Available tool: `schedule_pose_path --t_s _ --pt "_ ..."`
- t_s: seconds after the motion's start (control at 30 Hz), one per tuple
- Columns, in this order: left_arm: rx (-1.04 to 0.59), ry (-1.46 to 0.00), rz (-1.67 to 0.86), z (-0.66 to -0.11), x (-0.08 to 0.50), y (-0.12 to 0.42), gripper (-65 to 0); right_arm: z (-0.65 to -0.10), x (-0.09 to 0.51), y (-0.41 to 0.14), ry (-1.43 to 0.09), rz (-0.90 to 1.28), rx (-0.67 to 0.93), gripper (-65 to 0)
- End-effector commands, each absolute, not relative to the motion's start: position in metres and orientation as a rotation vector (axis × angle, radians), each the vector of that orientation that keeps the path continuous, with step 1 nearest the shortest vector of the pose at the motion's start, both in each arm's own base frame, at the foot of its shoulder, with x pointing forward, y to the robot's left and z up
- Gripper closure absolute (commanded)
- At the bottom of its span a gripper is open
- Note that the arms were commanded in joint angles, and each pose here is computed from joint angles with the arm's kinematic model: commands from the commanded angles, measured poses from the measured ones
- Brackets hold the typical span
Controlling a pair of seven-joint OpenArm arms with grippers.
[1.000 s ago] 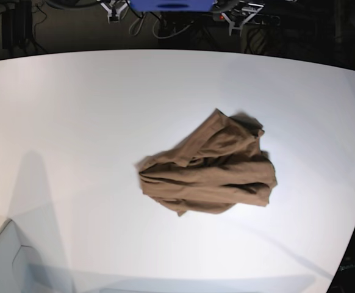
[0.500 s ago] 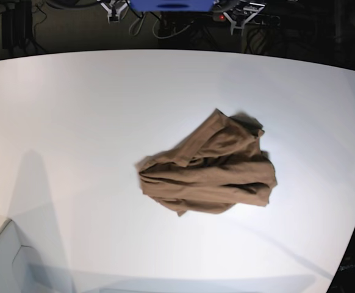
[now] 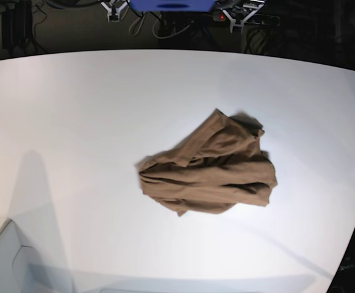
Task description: Layout the t-shirt on the table in an organized manner, then fold the t-shirt properly
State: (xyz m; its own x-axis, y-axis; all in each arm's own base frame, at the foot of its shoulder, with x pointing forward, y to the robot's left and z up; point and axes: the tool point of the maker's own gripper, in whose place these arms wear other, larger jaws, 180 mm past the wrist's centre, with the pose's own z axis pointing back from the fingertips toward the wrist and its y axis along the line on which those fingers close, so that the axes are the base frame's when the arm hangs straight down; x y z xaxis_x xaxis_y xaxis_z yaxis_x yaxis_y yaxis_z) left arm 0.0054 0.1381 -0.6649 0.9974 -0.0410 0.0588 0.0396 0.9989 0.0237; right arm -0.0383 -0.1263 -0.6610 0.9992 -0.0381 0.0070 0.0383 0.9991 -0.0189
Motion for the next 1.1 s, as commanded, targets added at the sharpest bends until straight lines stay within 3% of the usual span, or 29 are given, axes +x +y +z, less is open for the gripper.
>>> schedule_pose_path --t_s 0.0,0.17,0.47,0.7,1.07 --pt "0.043 -0.058 -0.040 -0.664 -0.003 0.149 0.0 -0.661 -0.045 -0.124 0.002 -0.038 -0.004 0.0" --pt "0.060 -0.150 -0.055 -0.651 -0.010 0.165 0.0 -0.654 -0.062 -0.126 -0.021 -0.037 -0.009 0.0" --pt "0.060 -0.383 -0.128 -0.582 -0.010 0.177 0.0 -0.586 -0.053 -0.152 -0.273 -0.004 -0.055 0.0" --pt "0.053 -0.464 -0.126 -0.507 0.007 0.183 0.0 -0.515 -0.019 -0.169 -0.470 0.058 -0.081 0.0" --pt "0.142 -0.720 0.017 -0.392 0.078 0.228 0.0 -0.406 0.054 -0.153 -0.781 0.088 -0.058 0.0"
